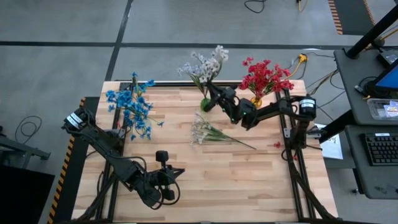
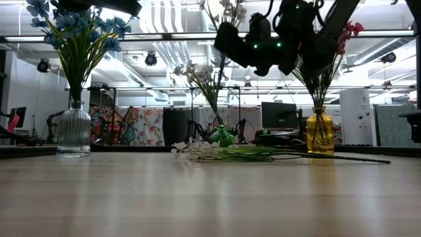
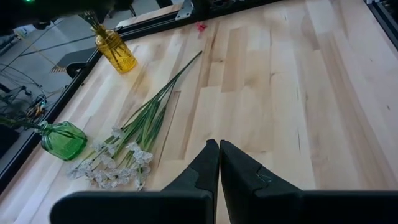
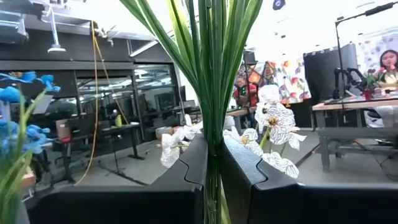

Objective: Sort flowers into vase by color
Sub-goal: Put the white flowers into the green vase

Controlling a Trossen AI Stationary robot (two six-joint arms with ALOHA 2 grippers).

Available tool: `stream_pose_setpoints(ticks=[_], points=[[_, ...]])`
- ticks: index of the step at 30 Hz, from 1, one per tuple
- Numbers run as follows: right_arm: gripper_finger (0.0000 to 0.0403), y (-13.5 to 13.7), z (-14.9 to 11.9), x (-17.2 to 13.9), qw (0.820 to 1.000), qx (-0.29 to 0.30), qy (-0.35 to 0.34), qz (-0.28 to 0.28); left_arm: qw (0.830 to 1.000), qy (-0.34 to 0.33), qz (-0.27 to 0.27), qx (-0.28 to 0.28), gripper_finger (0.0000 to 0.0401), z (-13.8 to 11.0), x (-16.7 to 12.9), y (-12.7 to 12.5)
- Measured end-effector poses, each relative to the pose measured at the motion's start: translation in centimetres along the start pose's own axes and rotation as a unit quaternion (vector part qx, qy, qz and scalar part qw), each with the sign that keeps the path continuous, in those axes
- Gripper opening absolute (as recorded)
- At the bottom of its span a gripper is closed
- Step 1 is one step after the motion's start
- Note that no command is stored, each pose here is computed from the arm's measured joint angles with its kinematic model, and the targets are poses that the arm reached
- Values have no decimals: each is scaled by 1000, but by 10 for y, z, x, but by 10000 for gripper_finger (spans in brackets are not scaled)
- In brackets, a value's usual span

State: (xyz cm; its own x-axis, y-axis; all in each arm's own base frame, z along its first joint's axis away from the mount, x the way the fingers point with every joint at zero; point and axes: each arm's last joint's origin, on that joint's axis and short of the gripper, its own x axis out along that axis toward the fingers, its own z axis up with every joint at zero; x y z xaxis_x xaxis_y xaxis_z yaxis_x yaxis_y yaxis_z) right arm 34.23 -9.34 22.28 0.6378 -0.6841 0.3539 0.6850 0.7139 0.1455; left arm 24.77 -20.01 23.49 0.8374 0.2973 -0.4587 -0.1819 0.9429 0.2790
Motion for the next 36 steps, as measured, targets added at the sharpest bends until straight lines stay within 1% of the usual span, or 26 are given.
stream_pose_setpoints(ticks=[4, 6, 8, 12, 17, 21, 36], points=[[22, -3, -7, 7, 1000, -24, 0, -11, 1000, 2, 1, 2, 0, 0, 0, 0], [22, -5, -12, 10, 999, -38, 3, -31, 1000, 2, 1, 2, 0, 0, 0, 0], [22, -8, -16, 15, 998, -43, 5, -46, 1000, 2, 1, 2, 0, 0, 0, 0], [22, -11, -25, 21, 997, -47, 10, -55, 1000, 2, 1, 3, 0, 0, 0, 0], [22, -13, -29, 22, 996, -52, 13, -76, 1000, 4, 2, 5, 0, -1, 0, 1], [22, -13, -30, 21, 995, -67, 17, -77, 1000, 4, 2, 6, 0, -1, 0, 1], [23, -15, -34, 19, 994, -71, 29, -77, 1000, 4, 3, 6, 0, -1, 0, 1]])
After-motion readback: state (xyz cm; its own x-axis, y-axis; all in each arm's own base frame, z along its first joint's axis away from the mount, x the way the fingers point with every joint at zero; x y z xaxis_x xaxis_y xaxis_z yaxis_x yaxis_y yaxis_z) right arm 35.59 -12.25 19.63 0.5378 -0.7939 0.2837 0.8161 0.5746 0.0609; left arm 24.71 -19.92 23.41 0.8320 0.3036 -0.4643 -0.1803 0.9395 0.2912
